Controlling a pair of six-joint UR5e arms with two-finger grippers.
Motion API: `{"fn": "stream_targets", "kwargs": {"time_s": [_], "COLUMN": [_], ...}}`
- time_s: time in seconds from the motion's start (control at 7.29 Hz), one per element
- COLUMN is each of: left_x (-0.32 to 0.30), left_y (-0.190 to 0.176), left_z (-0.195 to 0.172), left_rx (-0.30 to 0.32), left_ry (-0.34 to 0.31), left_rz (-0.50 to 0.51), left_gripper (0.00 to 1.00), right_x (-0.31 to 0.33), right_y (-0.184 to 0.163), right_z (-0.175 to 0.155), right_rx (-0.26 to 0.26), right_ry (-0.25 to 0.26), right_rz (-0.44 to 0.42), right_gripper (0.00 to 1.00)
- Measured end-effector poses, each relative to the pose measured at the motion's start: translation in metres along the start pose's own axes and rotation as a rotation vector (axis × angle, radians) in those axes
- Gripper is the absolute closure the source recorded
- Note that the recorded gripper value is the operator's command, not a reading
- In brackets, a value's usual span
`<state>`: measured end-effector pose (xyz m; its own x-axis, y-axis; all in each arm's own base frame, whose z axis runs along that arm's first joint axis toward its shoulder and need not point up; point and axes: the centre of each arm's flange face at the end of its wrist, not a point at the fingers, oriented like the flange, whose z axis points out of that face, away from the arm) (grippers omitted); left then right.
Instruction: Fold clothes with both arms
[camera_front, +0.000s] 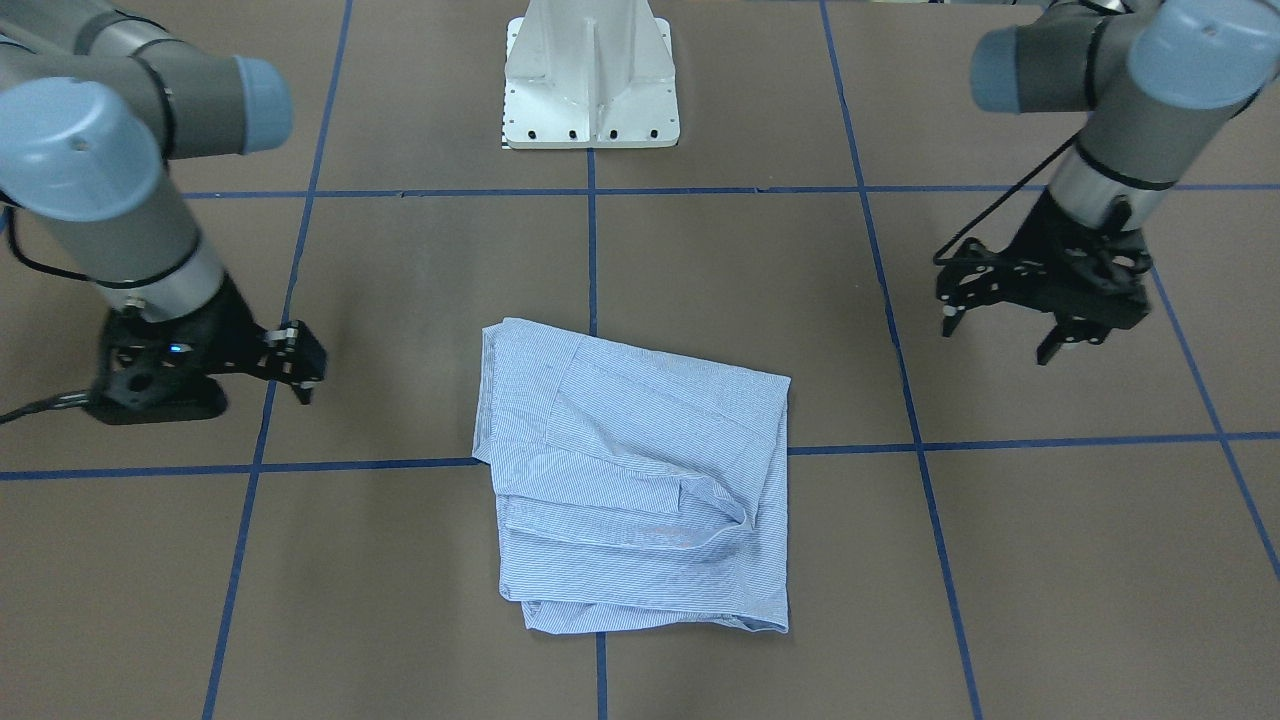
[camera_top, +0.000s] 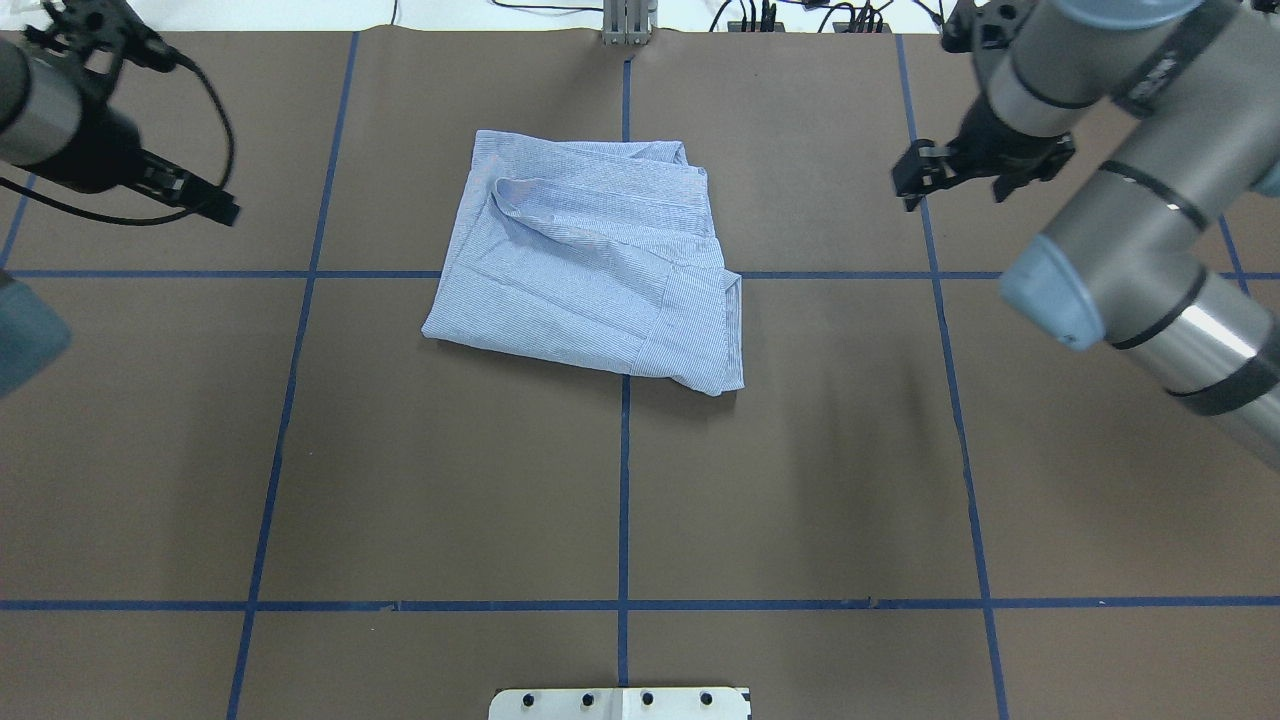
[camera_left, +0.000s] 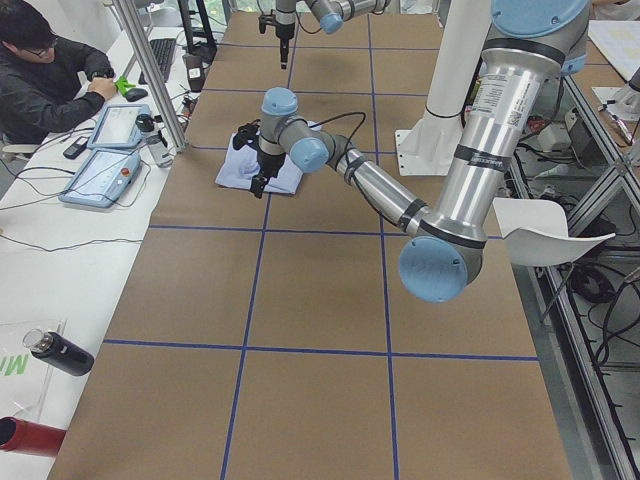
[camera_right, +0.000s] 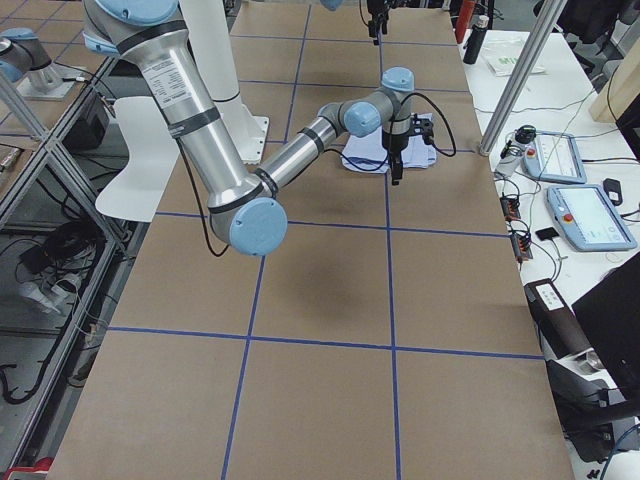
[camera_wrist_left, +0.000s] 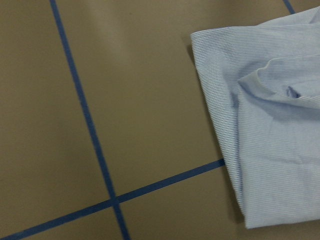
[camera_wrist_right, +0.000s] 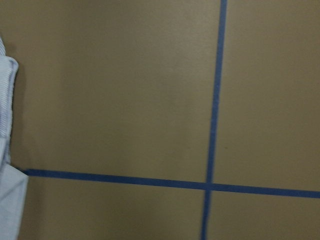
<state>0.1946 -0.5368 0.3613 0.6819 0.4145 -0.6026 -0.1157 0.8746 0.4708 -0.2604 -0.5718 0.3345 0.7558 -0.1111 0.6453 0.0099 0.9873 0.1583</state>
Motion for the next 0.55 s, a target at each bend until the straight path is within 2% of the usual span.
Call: {"fn": "stream_targets", "kwargs": {"time_s": [0.27,0.55], "left_x": [-0.115,-0.194], "left_y": [0.058,0.122], "left_z": [-0.034,-0.064], "left_rx": [-0.036,-0.041], "left_ry": [-0.028,-0.067], "left_rz": [0.05,-0.027], "left_gripper": [0.0,0.0], "right_x": [0.149,0.286], "right_y": [0.027,0.083], "right_z": [-0.009,-0.017], "right_rx": [-0.053,-0.086], "right_ry": [-0.002,-0.018], "right_rz": [-0.114,-0.185], "right_gripper": [0.0,0.0]}}
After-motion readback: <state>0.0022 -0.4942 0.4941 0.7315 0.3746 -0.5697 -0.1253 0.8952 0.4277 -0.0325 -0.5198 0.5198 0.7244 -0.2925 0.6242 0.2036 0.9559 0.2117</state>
